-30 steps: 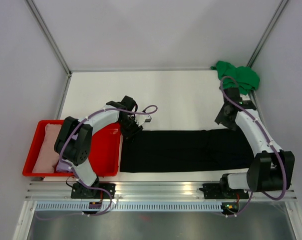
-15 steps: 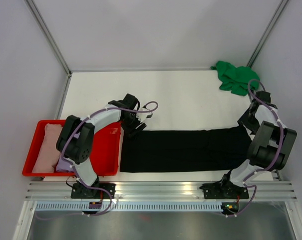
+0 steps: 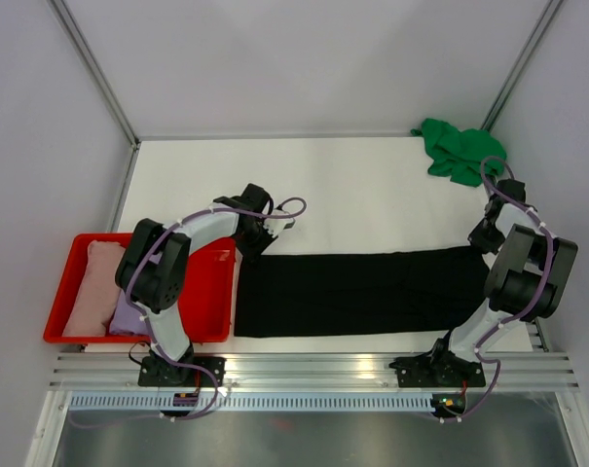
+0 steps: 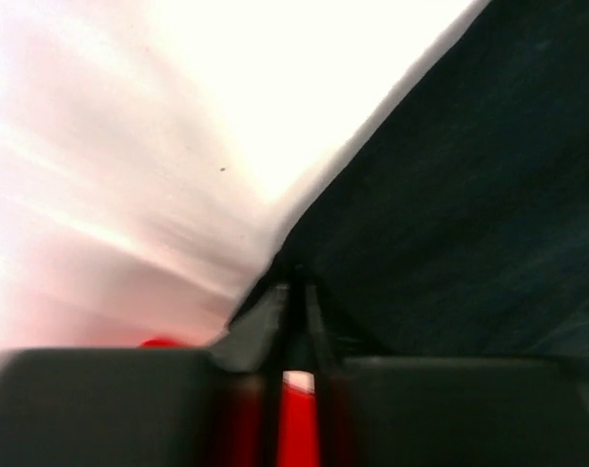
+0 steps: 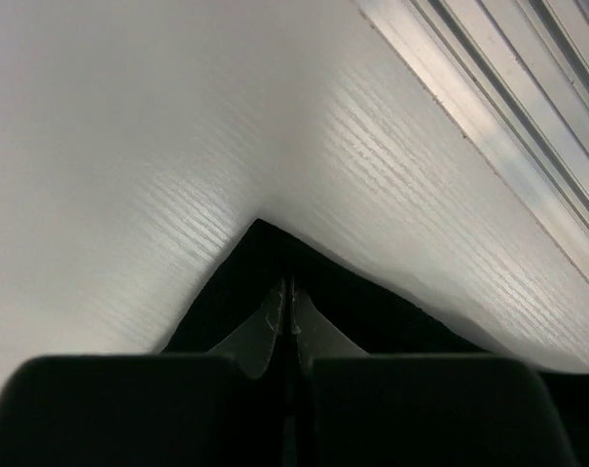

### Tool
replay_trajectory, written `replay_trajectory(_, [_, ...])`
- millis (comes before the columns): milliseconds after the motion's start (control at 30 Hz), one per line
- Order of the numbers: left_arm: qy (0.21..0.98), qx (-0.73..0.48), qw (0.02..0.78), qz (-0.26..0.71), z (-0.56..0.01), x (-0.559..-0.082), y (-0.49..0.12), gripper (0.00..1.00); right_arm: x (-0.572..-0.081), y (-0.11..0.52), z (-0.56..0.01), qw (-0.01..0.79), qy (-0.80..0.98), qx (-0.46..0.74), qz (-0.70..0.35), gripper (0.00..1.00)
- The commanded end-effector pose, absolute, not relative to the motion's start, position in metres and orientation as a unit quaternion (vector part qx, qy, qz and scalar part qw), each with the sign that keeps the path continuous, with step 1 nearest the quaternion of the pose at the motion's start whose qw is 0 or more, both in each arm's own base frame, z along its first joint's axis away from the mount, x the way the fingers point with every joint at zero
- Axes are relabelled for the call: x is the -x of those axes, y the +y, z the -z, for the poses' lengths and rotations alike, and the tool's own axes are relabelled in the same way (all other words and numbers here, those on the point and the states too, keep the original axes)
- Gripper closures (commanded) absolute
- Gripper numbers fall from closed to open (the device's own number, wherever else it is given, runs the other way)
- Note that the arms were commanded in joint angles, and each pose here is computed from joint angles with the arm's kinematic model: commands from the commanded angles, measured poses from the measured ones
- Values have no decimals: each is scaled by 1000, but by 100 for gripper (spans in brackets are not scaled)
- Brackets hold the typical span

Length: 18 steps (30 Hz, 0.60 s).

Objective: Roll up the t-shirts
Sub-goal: Fold the tshirt

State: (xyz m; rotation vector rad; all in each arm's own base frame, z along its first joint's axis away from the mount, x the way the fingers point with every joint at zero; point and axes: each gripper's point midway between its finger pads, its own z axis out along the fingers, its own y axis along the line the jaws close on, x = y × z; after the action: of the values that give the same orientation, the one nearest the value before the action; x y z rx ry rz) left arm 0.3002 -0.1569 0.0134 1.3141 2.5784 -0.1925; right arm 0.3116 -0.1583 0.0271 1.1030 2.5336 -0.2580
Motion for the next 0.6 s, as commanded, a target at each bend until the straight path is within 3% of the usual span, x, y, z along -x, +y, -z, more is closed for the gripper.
replay_trajectory(0, [899, -429, 67, 64, 4, -279, -142, 94, -323, -174, -37, 219, 880, -411, 91, 100])
replay_trajectory(33, [899, -428, 68, 65, 4, -279, -142, 97, -324, -177, -39, 225, 877, -415, 93, 100])
replay_trajectory(433, [898, -429, 77, 56, -2, -283, -140, 98, -326, -188, -42, 238, 870, -424, 81, 99])
replay_trajectory(533, [896, -429, 93, 68, -11, -288, -147, 95, -328, -183, -46, 234, 874, -421, 66, 82])
replay_trajectory(567, [895, -430, 98, 71, -15, -290, -150, 92, -328, -181, -49, 234, 874, -422, 64, 67])
